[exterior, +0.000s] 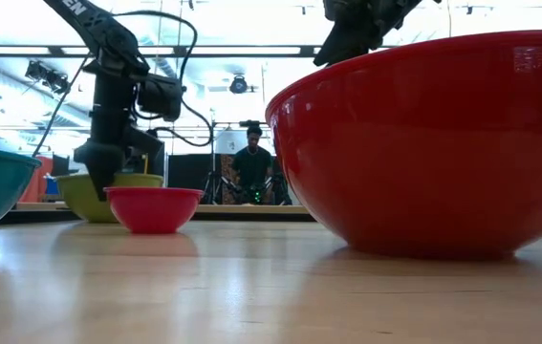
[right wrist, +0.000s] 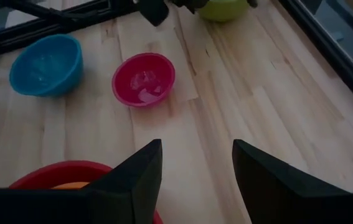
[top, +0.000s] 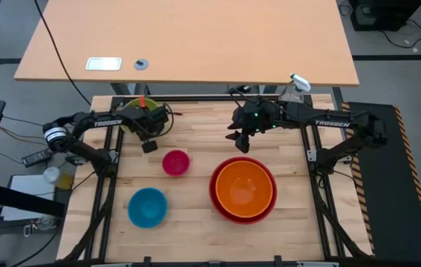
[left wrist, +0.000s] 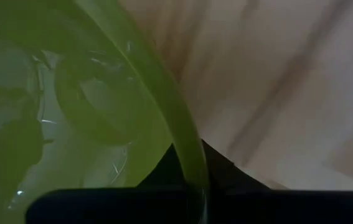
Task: Nest bowls inside each other
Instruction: Stack the green bowl on top of the orange bowl
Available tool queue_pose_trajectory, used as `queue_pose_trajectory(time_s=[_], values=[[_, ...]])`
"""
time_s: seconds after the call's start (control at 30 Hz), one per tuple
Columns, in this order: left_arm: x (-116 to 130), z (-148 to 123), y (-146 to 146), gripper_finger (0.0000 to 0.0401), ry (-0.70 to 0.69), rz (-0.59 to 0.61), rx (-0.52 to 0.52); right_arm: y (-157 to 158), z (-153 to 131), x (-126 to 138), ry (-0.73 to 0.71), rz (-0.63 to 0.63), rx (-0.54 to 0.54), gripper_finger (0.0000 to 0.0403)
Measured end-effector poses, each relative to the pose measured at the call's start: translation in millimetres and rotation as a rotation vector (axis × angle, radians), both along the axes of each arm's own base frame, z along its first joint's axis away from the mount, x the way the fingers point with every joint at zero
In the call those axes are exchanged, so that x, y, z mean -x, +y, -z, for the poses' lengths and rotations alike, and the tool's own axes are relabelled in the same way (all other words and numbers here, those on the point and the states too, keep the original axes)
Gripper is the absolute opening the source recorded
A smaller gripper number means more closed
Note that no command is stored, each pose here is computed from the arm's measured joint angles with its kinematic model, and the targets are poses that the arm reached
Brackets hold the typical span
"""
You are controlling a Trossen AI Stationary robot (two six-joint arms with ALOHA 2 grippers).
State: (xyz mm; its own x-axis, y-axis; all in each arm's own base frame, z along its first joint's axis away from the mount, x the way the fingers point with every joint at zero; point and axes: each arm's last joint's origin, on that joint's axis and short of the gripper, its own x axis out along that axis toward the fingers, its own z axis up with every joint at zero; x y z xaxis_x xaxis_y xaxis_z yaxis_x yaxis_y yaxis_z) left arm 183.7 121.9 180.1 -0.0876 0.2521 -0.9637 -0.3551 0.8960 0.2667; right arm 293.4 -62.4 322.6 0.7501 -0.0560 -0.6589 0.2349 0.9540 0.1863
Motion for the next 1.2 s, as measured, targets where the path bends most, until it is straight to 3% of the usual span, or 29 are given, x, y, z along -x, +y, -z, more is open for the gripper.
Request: queue_pose_trajectory(time_s=[0.17, 0.4, 0.57, 0.7, 0.97, 1.2], values=[[-19.8, -25.0, -19.1, 0.0006, -0.07, 0.078, 0.01, -5.0, 3.0, 12.0, 0.082, -0.011, -0.036, 0.0201], [-58.9, -81.9, -51.6, 0.0006, -0.263, 0.212, -0.014, -18.9, -1.8, 27.6, 0.118, -0.003, 0.04, 0.0201], [-80.4, -128.9, -74.8, 0.0006, -0.467, 0.197, 0.016, -40.9, 0.8, 43.9, 0.183, 0.039, 0.031, 0.0201], [-102.3, -153.2, -92.7, 0.0006, -0.585, 0.147, 0.075, -50.2, 2.1, 59.3, 0.155, 0.042, 0.015, 0.0201], [-174.7, -172.3, -135.5, 0.0006, -0.688, 0.228, 0.123, -44.4, 34.3, 96.4, 0.107, 0.138, -0.031, 0.0201], [-239.3, -174.5, -173.8, 0.0007, -0.731, 0.459, 0.105, -31.3, 49.2, 122.5, 0.119, 0.216, -0.044, 0.0201]])
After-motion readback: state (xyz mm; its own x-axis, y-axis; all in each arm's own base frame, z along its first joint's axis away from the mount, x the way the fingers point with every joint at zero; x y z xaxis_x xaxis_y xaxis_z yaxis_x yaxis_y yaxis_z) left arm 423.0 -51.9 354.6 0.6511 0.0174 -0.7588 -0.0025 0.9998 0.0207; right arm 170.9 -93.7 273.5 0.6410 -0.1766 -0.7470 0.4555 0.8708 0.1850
